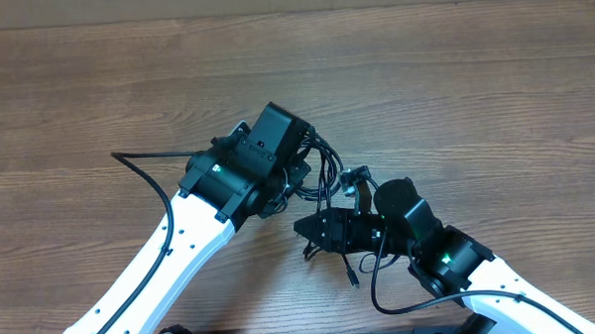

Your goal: Untangle cables

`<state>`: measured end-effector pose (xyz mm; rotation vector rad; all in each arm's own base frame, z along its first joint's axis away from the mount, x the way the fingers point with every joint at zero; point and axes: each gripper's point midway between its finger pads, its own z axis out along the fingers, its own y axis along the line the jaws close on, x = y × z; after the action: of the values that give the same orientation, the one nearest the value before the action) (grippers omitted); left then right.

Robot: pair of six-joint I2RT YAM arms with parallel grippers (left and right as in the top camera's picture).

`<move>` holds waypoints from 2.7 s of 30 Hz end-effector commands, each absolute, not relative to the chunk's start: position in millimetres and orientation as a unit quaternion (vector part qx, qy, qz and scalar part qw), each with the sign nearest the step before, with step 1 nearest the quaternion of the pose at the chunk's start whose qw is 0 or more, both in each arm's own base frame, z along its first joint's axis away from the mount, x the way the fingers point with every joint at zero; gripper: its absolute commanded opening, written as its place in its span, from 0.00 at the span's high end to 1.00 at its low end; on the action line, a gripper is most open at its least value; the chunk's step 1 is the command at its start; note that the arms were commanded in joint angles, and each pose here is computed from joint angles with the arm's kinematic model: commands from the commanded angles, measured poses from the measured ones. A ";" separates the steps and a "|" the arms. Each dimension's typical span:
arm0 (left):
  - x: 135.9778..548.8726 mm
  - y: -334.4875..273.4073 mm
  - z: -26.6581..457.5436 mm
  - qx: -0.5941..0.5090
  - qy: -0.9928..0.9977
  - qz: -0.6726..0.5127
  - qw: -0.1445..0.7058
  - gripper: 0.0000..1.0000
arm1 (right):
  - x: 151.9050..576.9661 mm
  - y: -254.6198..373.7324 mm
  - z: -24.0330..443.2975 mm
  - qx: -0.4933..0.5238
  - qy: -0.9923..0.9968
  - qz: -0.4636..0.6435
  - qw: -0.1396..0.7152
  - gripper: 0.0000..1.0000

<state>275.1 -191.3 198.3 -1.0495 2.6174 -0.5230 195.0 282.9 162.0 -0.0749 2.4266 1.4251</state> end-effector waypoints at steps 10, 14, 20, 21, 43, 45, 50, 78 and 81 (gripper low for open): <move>270.9 -139.5 195.1 -0.373 0.905 -0.065 0.196 0.96 | 194.7 270.3 163.7 -0.031 0.863 0.469 0.185 0.96; 277.6 -142.4 198.1 -0.294 0.930 -0.057 0.214 0.96 | 180.1 263.6 189.6 -0.051 0.846 0.492 0.199 0.96; 302.2 -162.4 212.5 -0.160 0.947 -0.076 0.268 0.96 | 155.7 253.1 253.8 -0.094 0.786 0.557 0.251 0.96; 305.1 -165.5 214.8 -0.143 0.947 -0.078 0.276 0.96 | 153.2 250.4 260.0 -0.096 0.780 0.562 0.259 0.96; 272.2 -247.8 223.4 0.013 0.951 -0.183 0.249 0.96 | 211.3 215.6 279.0 0.083 0.761 0.526 0.371 0.96; 268.8 -251.0 223.2 0.019 0.951 -0.184 0.247 0.96 | 218.7 213.5 273.7 0.096 0.765 0.512 0.378 0.96; 265.3 -254.4 223.2 0.026 0.951 -0.185 0.246 0.96 | 236.9 204.9 251.5 0.145 0.783 0.467 0.384 0.96; 231.0 -315.3 250.3 0.286 0.873 -0.317 0.234 0.96 | 267.0 212.8 193.8 0.166 0.829 0.431 0.315 0.96; 229.6 -324.7 260.5 0.303 0.855 -0.344 0.243 0.96 | 268.4 217.6 174.0 0.167 0.845 0.417 0.290 0.96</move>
<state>252.9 -303.9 243.3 0.6371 2.4238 -0.7563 265.4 207.3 171.7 0.4746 2.2267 1.0775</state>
